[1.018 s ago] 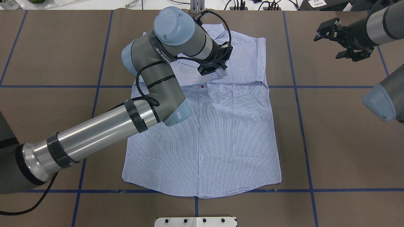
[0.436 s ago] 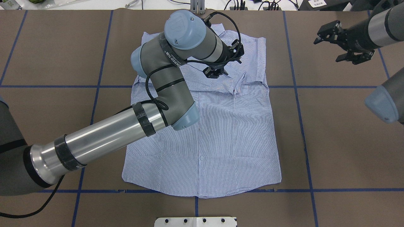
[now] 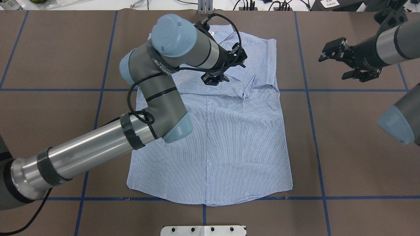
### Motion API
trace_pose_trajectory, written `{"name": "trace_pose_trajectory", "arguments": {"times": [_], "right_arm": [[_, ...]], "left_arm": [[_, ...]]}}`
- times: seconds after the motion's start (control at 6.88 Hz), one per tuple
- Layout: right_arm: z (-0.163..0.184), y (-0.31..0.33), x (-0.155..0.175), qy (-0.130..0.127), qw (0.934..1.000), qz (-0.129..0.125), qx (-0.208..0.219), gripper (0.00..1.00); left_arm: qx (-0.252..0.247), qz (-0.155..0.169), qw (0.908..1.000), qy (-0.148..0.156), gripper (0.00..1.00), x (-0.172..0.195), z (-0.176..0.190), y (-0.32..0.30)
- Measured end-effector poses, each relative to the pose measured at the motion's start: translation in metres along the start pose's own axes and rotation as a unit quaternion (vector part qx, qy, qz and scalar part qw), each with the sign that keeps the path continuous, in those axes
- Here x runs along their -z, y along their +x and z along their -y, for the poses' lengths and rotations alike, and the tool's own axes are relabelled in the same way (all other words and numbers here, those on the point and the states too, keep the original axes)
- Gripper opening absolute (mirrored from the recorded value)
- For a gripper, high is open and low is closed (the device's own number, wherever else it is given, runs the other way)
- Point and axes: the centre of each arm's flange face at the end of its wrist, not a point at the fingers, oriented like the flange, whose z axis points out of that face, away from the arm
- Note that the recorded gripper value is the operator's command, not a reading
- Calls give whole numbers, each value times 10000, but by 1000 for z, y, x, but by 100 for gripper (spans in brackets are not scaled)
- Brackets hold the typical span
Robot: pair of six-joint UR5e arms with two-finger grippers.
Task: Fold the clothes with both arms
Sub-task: 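Move both grippers down to the two hem corners nearest the robot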
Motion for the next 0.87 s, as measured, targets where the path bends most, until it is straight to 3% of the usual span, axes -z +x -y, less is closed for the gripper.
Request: {"name": "trace_pose_trajectory", "arguments": {"times": [0.29, 0.44, 0.58, 0.87], "right_arm": [[-86, -7, -33, -484, 9979, -141, -418, 100], [-137, 7, -55, -528, 9969, -361, -465, 99], [-182, 22, -72, -414, 9963, -521, -550, 98], [-241, 46, -89, -326, 9905, -743, -1111, 89]], "left_arm": [[-438, -22, 9990, 10, 69, 51, 7, -72], [-644, -2, 9979, 37, 69, 72, 11, -98], [-788, -6, 9969, 76, 69, 90, 14, -116], [-859, -1, 9962, 145, 69, 110, 15, -129]]}}
